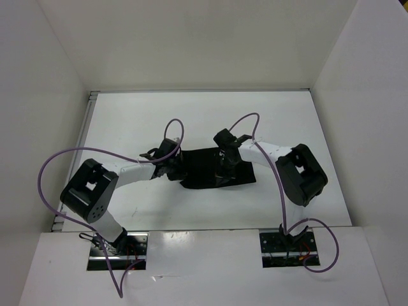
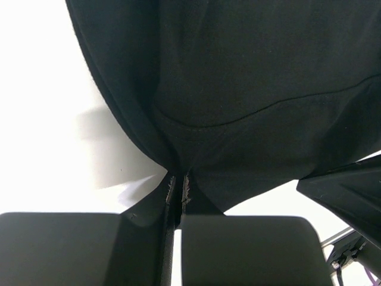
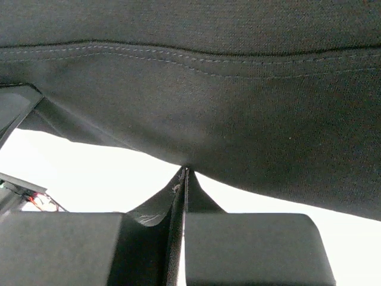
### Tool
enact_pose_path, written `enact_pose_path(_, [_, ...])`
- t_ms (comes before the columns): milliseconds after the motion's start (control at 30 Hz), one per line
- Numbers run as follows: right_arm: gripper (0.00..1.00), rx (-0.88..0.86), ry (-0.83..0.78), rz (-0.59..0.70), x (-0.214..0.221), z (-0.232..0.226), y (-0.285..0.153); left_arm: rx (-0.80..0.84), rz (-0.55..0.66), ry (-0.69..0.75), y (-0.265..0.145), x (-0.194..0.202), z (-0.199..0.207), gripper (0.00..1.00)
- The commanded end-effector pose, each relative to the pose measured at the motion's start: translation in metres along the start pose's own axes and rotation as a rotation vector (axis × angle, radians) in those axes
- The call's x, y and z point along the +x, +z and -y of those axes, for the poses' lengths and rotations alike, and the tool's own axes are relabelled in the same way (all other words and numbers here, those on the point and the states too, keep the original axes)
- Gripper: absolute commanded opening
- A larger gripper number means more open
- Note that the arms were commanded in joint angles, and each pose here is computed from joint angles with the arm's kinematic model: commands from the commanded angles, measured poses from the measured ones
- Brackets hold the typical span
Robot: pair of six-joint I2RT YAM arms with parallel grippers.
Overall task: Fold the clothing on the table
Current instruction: Fold the skirt
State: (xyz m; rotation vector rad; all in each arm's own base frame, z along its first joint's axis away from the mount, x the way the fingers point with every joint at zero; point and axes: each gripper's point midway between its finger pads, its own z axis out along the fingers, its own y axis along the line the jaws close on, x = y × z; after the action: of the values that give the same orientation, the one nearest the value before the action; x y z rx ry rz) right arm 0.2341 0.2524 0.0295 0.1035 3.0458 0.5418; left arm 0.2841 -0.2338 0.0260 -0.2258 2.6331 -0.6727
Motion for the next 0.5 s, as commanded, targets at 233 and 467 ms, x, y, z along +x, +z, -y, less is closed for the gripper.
enact_pose_path(233, [0.0,0.04,0.018,-0.042,0.005,0.007,0.03,0.129,0.072,0.048,-0.047,-0.021,0.038,0.0])
enact_pose_path(467, [0.0,0.002,0.015,-0.052,0.004,-0.009,0.04,0.303,0.086,0.088,-0.08,-0.029,0.088,0.0])
